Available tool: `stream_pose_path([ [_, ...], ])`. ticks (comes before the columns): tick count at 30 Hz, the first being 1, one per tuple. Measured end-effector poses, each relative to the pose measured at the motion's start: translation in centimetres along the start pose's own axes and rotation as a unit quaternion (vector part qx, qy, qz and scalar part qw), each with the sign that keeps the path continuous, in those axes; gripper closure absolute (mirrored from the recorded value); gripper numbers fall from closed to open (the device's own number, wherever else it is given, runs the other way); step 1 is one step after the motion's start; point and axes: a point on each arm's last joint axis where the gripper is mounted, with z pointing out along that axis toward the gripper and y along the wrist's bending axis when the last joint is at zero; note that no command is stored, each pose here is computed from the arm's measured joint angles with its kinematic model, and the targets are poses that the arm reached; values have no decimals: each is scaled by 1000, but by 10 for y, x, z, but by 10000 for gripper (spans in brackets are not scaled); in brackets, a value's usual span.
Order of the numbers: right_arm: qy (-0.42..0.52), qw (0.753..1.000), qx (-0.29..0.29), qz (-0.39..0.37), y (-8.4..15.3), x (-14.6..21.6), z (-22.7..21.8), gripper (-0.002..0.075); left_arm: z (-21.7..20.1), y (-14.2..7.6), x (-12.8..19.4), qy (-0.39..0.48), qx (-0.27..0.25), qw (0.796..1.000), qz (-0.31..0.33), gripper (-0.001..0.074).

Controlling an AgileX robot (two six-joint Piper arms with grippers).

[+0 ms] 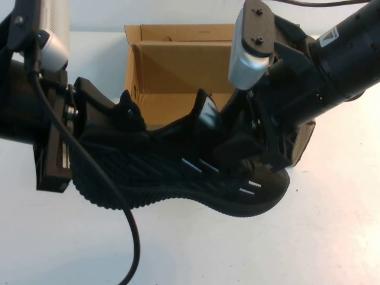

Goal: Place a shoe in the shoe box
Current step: Place the shoe in the shoe box

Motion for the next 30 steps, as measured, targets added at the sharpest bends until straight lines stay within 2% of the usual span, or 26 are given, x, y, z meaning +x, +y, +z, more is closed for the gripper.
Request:
stream_pose_path([
  [1,0,1000,0,0,0,0,0,497,0,0,0,-1,1,1000,-1,699],
  [3,1,1000,1,0,0,0,0,613,0,0,0,-1,2,1000,-1,699],
  [6,1,1000,1,0,0,0,0,682,0,-1,-1,-5,3,1000,-2,699],
  [11,1,1000,1,2,0,0,0,690,0,-1,-1,-8,4,1000,-13,693],
  [13,1,1000,0,5,0,0,0,690,0,-1,-2,-10,4,1000,-28,643],
  [15,2,1000,-1,8,0,0,1,690,0,-1,-4,-19,7,998,-52,531],
  [19,8,1000,-1,7,-1,2,2,699,0,-1,-7,-35,12,993,-109,186],
  [21,15,1000,4,6,-2,3,2,701,-1,-1,-10,-51,8,991,-124,108],
  [24,29,999,14,15,-4,5,2,701,-4,4,-18,-99,-20,987,-129,68],
  [28,49,998,28,18,-7,9,1,701,-13,13,-30,-161,-98,972,-137,68],
  [30,52,998,37,26,-10,10,-2,701,-17,15,-32,-170,-126,967,-142,95],
])
